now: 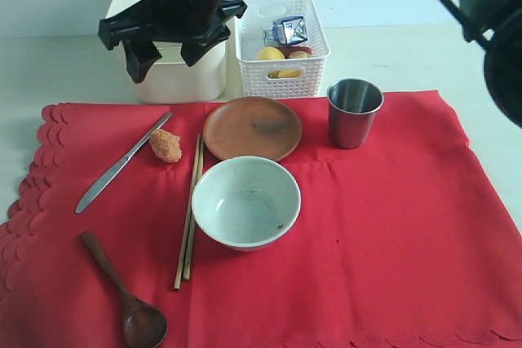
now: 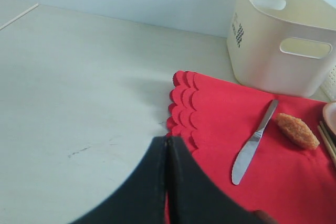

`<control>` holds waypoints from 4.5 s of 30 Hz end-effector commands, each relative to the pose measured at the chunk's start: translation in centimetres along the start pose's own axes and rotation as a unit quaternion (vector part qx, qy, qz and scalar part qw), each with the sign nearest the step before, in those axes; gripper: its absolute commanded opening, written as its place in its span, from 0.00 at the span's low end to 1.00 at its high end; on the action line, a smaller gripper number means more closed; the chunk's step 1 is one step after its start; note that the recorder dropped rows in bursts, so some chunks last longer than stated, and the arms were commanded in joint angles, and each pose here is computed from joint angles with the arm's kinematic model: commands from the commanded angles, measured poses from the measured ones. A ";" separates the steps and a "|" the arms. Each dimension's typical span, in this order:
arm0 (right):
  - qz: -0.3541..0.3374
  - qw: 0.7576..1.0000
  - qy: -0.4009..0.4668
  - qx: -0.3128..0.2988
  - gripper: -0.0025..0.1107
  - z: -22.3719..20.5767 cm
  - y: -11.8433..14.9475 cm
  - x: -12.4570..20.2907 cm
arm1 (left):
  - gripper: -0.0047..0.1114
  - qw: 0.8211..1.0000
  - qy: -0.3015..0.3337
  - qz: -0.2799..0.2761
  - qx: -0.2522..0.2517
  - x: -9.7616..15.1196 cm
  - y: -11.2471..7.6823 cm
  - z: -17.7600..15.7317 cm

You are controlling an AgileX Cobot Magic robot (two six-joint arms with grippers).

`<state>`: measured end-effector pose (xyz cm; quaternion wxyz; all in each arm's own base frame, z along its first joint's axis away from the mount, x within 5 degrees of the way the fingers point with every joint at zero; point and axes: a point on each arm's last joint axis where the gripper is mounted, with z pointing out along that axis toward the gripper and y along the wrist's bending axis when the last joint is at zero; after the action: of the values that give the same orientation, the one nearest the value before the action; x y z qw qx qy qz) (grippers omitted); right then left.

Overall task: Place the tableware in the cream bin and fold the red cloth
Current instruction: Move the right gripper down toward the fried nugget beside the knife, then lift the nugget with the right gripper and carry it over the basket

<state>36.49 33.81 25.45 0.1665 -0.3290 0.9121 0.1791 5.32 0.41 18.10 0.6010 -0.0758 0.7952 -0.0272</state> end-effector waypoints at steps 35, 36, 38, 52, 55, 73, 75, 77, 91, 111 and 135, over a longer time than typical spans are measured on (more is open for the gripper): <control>-0.017 0.999 0.009 0.042 0.63 11.1 -0.3 1.6 | 0.04 1.000 -0.004 0.005 0.003 0.0 0.0 0.0; -0.019 0.999 0.010 0.042 0.63 11.2 -0.1 1.7 | 0.04 1.000 -0.004 0.005 0.003 0.0 0.0 0.0; -0.023 0.999 0.017 0.043 0.63 11.9 0.1 2.0 | 0.04 1.000 -0.004 0.005 0.003 0.0 0.0 0.0; -0.032 0.994 0.037 0.102 0.63 14.0 -0.3 3.0 | 0.04 1.000 -0.004 0.005 0.003 0.0 0.0 0.0; -0.031 0.994 0.036 0.100 0.63 14.3 -0.3 3.1 | 0.04 1.000 -0.004 0.005 0.003 0.0 0.0 0.0; -0.018 0.994 0.037 0.104 0.02 10.1 0.5 2.0 | 0.04 1.000 -0.004 0.005 0.003 0.0 0.0 0.0; -0.019 0.994 0.019 0.102 0.02 8.3 0.9 1.4 | 0.04 1.000 -0.004 0.005 0.003 0.0 0.0 0.0; -0.021 0.995 0.000 0.101 0.02 6.4 1.3 0.7 | 0.04 1.000 -0.004 0.005 0.003 0.0 0.0 0.0; 0.009 0.986 -0.106 0.126 0.02 -4.8 -1.9 -1.8 | 0.04 1.000 -0.004 0.005 0.003 0.0 0.0 0.0; 0.094 0.964 -0.170 0.179 0.02 -9.5 -11.7 -2.0 | 0.04 1.000 -0.004 0.005 0.003 0.0 0.0 0.0; 0.157 0.970 -0.070 0.169 0.02 2.8 -18.9 0.9 | 0.04 1.000 -0.004 0.005 0.003 0.0 0.0 0.0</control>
<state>48.41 21.10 19.02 0.2456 -0.1380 0.9571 0.0674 5.32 0.41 18.10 0.6010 -0.0758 0.7952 -0.0272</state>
